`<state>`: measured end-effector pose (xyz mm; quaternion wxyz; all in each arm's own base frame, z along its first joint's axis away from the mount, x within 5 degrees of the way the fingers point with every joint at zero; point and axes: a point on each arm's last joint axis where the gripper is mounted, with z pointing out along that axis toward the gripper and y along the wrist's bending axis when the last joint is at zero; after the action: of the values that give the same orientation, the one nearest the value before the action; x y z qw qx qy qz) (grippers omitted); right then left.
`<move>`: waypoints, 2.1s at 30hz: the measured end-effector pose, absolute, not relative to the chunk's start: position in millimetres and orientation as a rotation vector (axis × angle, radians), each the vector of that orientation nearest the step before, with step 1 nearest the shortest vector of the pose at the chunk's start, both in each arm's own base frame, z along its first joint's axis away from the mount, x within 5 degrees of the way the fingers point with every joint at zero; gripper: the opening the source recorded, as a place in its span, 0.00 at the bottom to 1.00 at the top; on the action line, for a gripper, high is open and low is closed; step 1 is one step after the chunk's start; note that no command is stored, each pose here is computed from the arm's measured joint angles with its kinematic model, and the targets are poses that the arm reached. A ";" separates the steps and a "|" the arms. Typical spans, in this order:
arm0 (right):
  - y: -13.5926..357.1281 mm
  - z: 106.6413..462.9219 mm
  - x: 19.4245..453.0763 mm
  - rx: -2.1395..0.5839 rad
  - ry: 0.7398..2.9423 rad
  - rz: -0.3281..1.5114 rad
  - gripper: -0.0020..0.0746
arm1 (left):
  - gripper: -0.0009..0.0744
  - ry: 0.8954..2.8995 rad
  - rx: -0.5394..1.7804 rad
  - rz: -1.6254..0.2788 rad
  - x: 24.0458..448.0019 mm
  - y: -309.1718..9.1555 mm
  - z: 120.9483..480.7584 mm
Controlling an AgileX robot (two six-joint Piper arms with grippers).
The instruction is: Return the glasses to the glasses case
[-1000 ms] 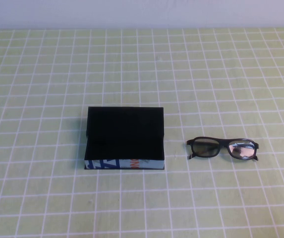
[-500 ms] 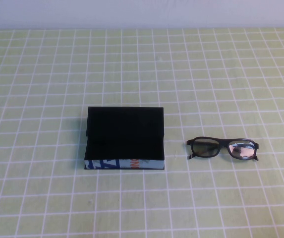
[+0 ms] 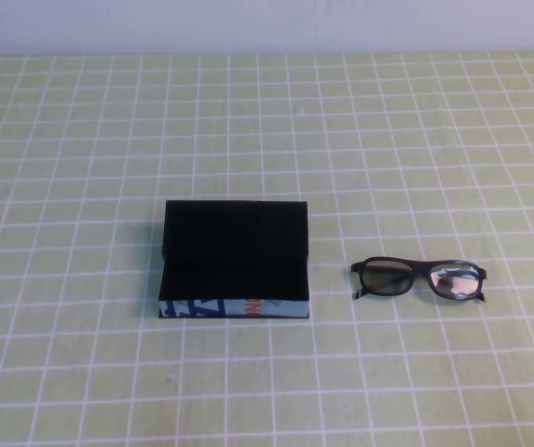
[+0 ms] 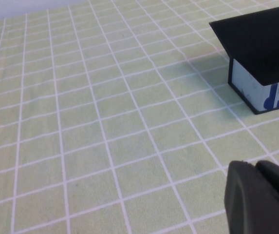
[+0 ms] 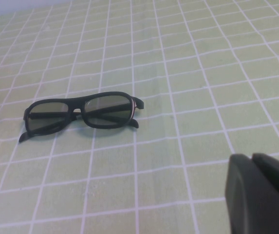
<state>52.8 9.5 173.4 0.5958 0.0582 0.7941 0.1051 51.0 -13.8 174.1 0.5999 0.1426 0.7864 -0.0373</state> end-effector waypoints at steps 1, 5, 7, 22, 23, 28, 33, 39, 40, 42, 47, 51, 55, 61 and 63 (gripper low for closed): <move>9.5 173.4 52.8 0.135 1.844 0.244 0.00 | 0.01 1.823 0.330 -0.087 51.0 -13.8 174.1; 9.5 173.4 52.8 0.135 1.844 0.244 0.00 | 0.01 1.821 0.333 -0.083 51.1 -13.7 174.3; 9.5 173.4 52.8 0.135 1.844 0.244 0.00 | 0.01 1.817 0.332 -0.083 51.2 -13.7 174.6; 9.5 173.4 52.8 0.135 1.844 0.244 0.00 | 0.01 1.807 0.283 -0.135 51.4 -14.7 176.3; 9.5 173.4 52.8 0.135 1.844 0.244 0.00 | 0.01 1.808 0.279 -0.138 51.4 -14.8 176.3; 9.5 173.4 52.8 0.135 1.844 0.244 0.00 | 0.01 1.809 0.270 -0.151 51.3 -15.1 176.3; 9.5 173.4 52.8 0.135 1.844 0.244 0.00 | 0.01 1.809 0.267 -0.155 51.3 -15.2 176.4; 9.4 173.4 52.8 0.134 1.844 0.242 0.00 | 0.01 1.809 0.264 -0.157 51.3 -15.2 176.5; 9.4 173.4 52.8 0.134 1.844 0.242 0.00 | 0.01 1.809 0.264 -0.157 51.3 -15.2 176.5; 9.3 173.4 52.8 0.133 1.845 0.240 0.00 | 0.01 1.809 0.263 -0.158 51.3 -15.2 176.5; 9.3 173.4 52.8 0.133 1.845 0.240 0.00 | 0.01 1.809 0.263 -0.158 51.3 -15.2 176.5; 9.3 173.4 52.8 0.133 1.845 0.240 0.00 | 0.01 1.809 0.261 -0.161 51.3 -15.3 176.5; 9.3 173.4 52.8 0.133 1.845 0.240 0.00 | 0.01 1.809 0.261 -0.161 51.3 -15.3 176.5; 9.6 173.4 52.8 0.137 1.844 0.247 0.00 | 0.01 1.808 0.259 -0.162 51.3 -15.2 176.6; 9.6 174.0 53.0 0.142 1.837 0.251 0.00 | 0.01 1.800 0.257 -0.161 51.6 -15.2 177.3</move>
<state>53.0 9.6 174.0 0.5978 0.0610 0.7919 0.1084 51.6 -15.2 177.3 0.6117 0.1113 0.7801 -0.0698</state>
